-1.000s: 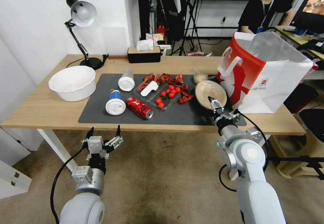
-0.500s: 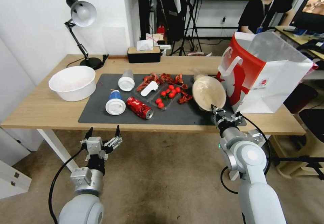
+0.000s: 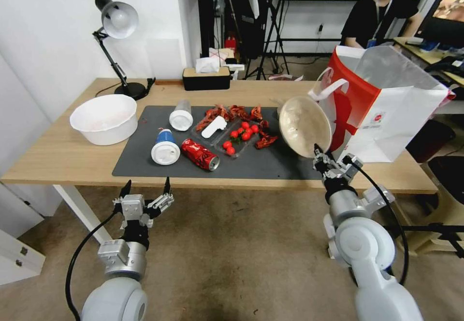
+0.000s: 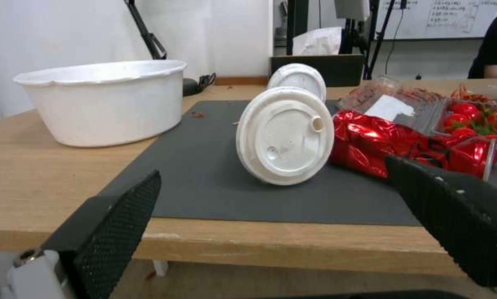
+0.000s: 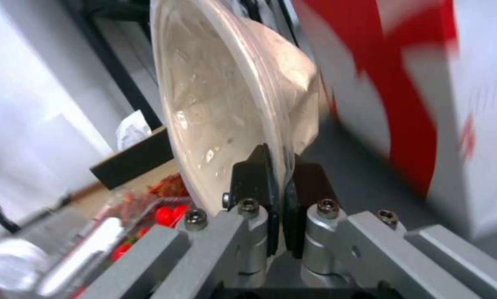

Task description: Pick up the trash from the table and place it into the takeout bag.

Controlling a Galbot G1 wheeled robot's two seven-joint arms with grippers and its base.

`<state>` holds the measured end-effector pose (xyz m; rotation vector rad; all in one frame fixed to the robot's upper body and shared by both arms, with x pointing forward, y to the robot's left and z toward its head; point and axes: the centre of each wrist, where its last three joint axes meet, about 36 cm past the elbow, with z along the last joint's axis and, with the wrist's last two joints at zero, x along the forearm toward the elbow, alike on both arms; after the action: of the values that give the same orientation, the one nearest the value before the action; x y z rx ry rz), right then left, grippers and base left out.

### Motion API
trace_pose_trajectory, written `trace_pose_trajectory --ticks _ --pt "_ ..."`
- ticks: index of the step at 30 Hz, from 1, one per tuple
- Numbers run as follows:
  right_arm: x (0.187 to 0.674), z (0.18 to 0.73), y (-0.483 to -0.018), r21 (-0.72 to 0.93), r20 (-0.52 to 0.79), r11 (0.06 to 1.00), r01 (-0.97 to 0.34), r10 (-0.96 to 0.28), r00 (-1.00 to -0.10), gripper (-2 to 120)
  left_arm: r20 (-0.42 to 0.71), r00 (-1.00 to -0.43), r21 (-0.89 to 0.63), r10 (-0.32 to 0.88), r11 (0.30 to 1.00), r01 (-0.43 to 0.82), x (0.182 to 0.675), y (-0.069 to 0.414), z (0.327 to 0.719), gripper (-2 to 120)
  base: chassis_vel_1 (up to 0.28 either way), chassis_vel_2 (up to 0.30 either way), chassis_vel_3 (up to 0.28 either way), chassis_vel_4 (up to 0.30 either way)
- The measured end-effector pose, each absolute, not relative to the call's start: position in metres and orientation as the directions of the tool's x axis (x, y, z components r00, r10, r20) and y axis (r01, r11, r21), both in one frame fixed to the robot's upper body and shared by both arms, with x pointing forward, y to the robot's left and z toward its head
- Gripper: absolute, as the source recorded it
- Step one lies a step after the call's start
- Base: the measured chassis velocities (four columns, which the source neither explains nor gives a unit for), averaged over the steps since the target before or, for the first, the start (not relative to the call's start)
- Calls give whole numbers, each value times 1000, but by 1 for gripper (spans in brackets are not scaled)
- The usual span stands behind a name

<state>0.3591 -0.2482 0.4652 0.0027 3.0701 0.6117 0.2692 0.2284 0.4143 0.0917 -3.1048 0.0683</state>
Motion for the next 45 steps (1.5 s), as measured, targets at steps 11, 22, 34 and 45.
trace_pose_trajectory --ticks 11,22,34,45 --pt "354 487 -268 129 -121 990 -55 -39 -992 0 35 -997 -42 -67 997 -68 269 231 415 100 0 0 0 0" --pt "344 512 -268 115 -130 986 -119 -104 -986 0 32 -997 -45 -77 996 -78 267 231 415 100 0 0 0 0" --pt "350 557 -300 108 -266 991 -76 -45 -963 0 28 -996 -45 -82 996 -83 267 230 416 100 0 0 0 0" --pt "398 599 -358 157 -378 985 78 133 -916 0 34 -996 -44 -83 995 -85 266 231 414 100 0 0 0 0"
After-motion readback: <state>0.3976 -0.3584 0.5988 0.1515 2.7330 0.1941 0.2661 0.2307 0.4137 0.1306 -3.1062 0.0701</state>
